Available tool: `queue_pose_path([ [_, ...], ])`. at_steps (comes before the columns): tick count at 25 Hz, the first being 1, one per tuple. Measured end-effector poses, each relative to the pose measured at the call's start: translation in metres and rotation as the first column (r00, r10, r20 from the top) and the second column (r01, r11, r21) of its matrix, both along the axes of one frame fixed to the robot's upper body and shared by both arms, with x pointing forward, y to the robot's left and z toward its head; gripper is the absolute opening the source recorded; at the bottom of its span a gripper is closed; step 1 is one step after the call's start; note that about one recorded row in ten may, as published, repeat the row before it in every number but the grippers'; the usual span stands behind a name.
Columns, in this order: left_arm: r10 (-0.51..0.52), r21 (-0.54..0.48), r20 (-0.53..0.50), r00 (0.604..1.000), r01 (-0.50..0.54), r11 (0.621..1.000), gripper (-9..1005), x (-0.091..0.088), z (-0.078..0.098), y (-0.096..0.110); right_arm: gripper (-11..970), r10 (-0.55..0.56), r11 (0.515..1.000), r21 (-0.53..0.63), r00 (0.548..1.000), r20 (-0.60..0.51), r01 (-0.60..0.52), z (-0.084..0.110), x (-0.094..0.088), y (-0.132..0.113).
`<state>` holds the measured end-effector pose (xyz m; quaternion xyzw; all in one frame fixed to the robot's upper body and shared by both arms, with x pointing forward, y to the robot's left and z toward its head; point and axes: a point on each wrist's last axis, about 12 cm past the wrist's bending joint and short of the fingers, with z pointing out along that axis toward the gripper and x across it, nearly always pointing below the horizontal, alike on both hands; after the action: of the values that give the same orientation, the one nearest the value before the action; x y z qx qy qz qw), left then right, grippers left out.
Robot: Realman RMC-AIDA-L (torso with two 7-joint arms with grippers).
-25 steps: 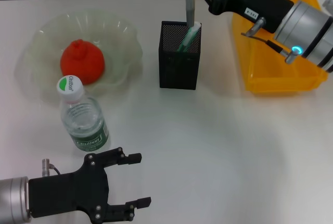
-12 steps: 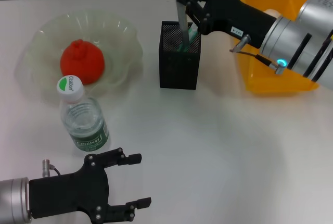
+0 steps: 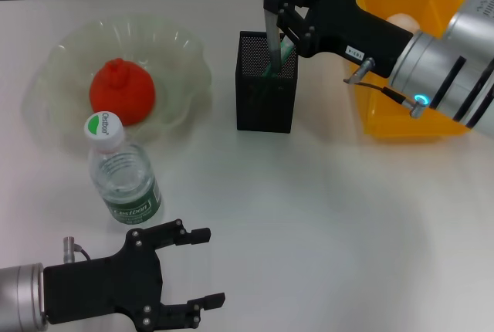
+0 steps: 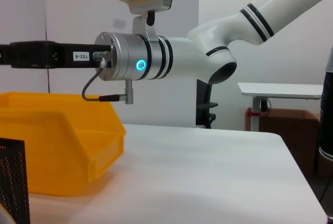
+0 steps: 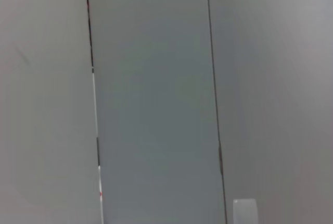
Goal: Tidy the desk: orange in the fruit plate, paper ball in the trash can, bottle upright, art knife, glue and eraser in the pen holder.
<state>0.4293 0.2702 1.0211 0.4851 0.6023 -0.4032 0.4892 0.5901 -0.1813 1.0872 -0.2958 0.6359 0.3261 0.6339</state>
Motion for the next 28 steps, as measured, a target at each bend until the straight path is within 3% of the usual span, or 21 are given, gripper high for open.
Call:
queue_pose_path([
  [11,0.0,0.0,0.0,1.0,0.0,1.0,797,0.0,0.0,0.0,158,0.01,1.0,0.009,1.0,0.009,-0.01,0.002,0.0,0.001],
  [16,0.001,0.0,-0.001,1.0,-0.001,1.0,797,0.0,0.0,0.0,195,0.008,1.0,0.008,1.0,0.007,-0.008,0.002,0.001,0.001],
  [19,0.001,0.0,-0.001,1.0,-0.001,1.0,797,0.0,0.0,0.0,285,0.012,1.0,0.021,1.0,0.016,-0.012,0.002,-0.003,-0.001],
  [23,0.0,-0.001,-0.002,1.0,0.0,1.0,797,-0.001,0.0,0.001,379,0.036,0.995,0.09,0.998,0.05,-0.04,0.006,-0.022,-0.017],
  [28,-0.001,-0.001,0.0,1.0,0.001,1.0,797,-0.001,0.001,0.002,392,0.156,0.982,0.098,0.987,0.036,-0.159,0.0,-0.074,-0.055],
])
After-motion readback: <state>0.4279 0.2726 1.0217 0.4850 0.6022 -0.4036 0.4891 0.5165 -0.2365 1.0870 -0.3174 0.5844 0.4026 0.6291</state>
